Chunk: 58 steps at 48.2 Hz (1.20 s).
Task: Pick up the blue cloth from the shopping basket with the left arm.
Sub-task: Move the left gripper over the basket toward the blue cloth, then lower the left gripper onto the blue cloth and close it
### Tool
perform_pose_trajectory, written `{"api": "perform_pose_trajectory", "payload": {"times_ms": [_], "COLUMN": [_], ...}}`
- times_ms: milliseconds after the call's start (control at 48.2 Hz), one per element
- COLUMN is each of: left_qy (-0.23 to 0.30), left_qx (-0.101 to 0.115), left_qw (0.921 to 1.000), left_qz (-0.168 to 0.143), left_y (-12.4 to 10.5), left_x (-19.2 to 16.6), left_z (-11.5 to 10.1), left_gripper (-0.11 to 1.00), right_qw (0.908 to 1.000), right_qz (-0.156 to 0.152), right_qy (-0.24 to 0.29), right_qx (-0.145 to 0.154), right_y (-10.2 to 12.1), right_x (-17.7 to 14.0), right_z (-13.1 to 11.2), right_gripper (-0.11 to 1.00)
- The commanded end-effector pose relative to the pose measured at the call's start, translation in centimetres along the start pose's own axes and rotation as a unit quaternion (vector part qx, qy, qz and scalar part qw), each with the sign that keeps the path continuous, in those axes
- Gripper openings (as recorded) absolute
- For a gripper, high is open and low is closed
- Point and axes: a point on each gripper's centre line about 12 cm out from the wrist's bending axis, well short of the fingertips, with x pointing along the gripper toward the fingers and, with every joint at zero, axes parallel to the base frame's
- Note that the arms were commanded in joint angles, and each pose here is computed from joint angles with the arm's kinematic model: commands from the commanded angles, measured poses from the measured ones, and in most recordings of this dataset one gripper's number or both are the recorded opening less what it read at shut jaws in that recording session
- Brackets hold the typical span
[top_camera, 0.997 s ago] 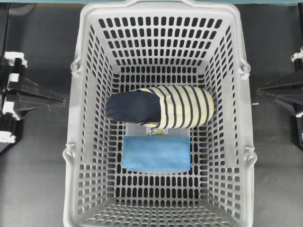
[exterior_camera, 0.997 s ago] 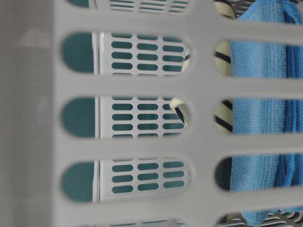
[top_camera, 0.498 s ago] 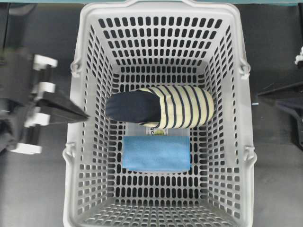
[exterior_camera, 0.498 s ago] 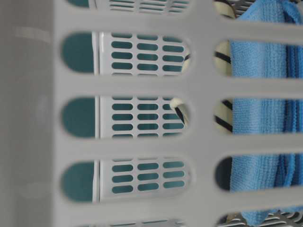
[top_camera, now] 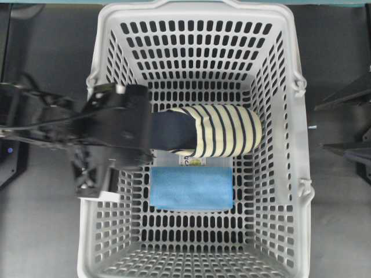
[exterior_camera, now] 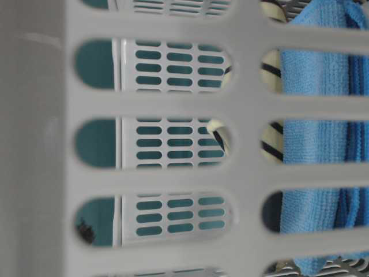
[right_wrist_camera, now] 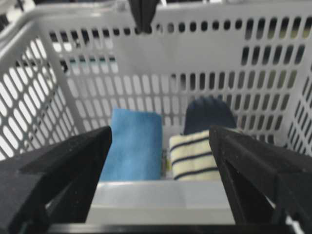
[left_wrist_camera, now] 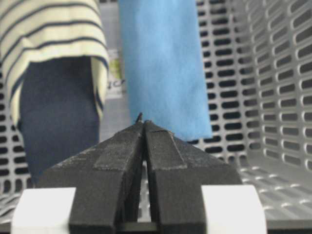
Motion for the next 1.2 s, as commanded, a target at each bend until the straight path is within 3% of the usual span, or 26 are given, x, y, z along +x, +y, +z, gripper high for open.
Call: {"api": "perform_pose_trajectory", "payload": {"times_ms": [0,125,208,311,457,914,1184], "left_qy": [0.01,0.04,0.057,0.073,0.094,0.149,0.168], "left_qx": [-0.001,-0.01,-0.026,-0.05,-0.063,-0.058,-0.058], "left_qw": [1.0,0.9991,0.998,0.996,0.9935,0.9872,0.9841], "left_qz": [0.0,0.0,-0.001,-0.001,0.0,0.004,0.006], "left_y": [-0.2,-0.5,-0.9,-1.3,-1.8,-2.0,-1.9], "left_x": [1.1,3.9,6.0,8.1,10.4,16.0,16.8], "left_z": [1.7,2.4,2.6,2.5,1.5,-2.5,-4.3], "left_gripper": [0.1,0.48,0.73,0.89,0.86,0.87,0.85], "right_qw": [0.9998,0.9997,0.9997,0.9997,0.9996,0.9996,0.9992], "right_qz": [0.002,0.001,0.001,0.001,0.001,-0.002,0.0], "right_qy": [-0.019,-0.023,-0.023,-0.021,-0.025,-0.029,-0.04], "right_qx": [-0.002,-0.005,-0.008,-0.011,-0.01,-0.007,-0.007], "right_y": [0.1,0.1,0.1,0.1,0.1,-0.1,0.0], "right_x": [-0.3,-0.4,-0.4,-0.4,-0.5,-0.7,-1.2], "right_z": [1.3,1.4,1.3,1.2,1.3,1.0,1.2], "right_gripper": [0.78,0.78,0.78,0.78,0.78,0.76,0.75]}}
